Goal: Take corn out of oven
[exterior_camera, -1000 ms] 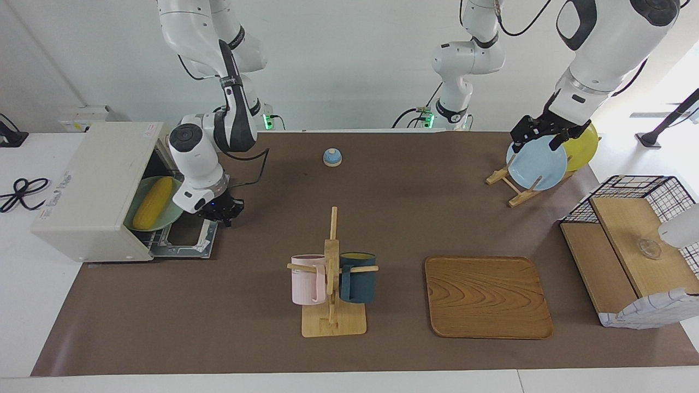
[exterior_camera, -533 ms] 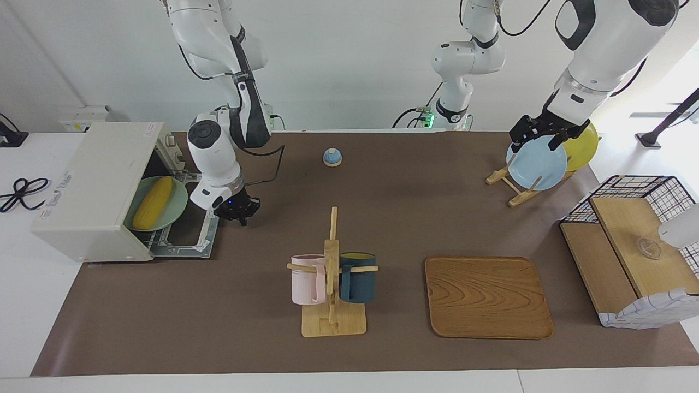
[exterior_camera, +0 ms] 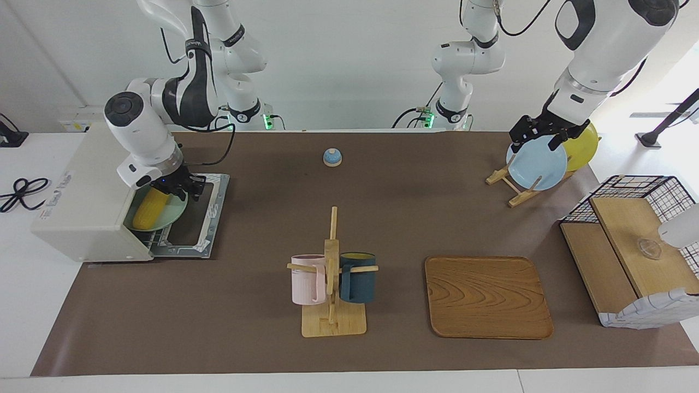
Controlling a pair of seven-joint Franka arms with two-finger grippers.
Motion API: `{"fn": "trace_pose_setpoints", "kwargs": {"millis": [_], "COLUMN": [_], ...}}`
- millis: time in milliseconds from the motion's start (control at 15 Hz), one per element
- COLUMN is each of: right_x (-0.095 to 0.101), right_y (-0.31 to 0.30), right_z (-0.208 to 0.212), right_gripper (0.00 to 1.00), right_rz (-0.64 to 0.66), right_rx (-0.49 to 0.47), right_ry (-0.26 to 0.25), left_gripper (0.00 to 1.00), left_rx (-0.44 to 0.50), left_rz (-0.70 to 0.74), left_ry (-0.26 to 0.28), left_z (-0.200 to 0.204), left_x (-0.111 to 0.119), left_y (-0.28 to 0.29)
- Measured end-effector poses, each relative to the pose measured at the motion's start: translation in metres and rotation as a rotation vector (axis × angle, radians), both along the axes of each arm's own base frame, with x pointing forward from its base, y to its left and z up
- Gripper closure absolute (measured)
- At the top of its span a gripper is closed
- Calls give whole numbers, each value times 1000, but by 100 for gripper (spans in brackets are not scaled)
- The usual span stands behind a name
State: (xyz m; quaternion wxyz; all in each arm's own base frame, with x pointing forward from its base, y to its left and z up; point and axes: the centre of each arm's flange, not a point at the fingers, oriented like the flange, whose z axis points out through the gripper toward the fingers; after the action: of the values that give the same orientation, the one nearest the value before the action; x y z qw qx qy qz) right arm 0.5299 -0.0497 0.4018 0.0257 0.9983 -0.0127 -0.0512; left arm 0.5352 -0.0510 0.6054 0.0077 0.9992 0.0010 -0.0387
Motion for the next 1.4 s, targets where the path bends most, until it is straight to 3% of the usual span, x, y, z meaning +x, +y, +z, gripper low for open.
{"fn": "trace_pose_setpoints", "kwargs": {"millis": [667,867,1200,1400], "right_x": [-13,-15,-16,-11], "right_y": [-23,-24,-11,29], "right_z": [-28,-30,-23,-17], "right_gripper": [66,94,96,96], "right_rz": [7,12,48,122], "right_rx": [3,2,-9,-10], "right_ry": [-38,-44,-54,-44], "left_gripper": [0,0,0,0], "left_rx": [0,0,0,0], "left_rz": [0,-1,-2,-2], "left_ry": [-1,-1,-1,-1], "left_z": [0,0,0,0], "left_x": [0,0,0,0], "left_y": [0,0,-1,-1]}}
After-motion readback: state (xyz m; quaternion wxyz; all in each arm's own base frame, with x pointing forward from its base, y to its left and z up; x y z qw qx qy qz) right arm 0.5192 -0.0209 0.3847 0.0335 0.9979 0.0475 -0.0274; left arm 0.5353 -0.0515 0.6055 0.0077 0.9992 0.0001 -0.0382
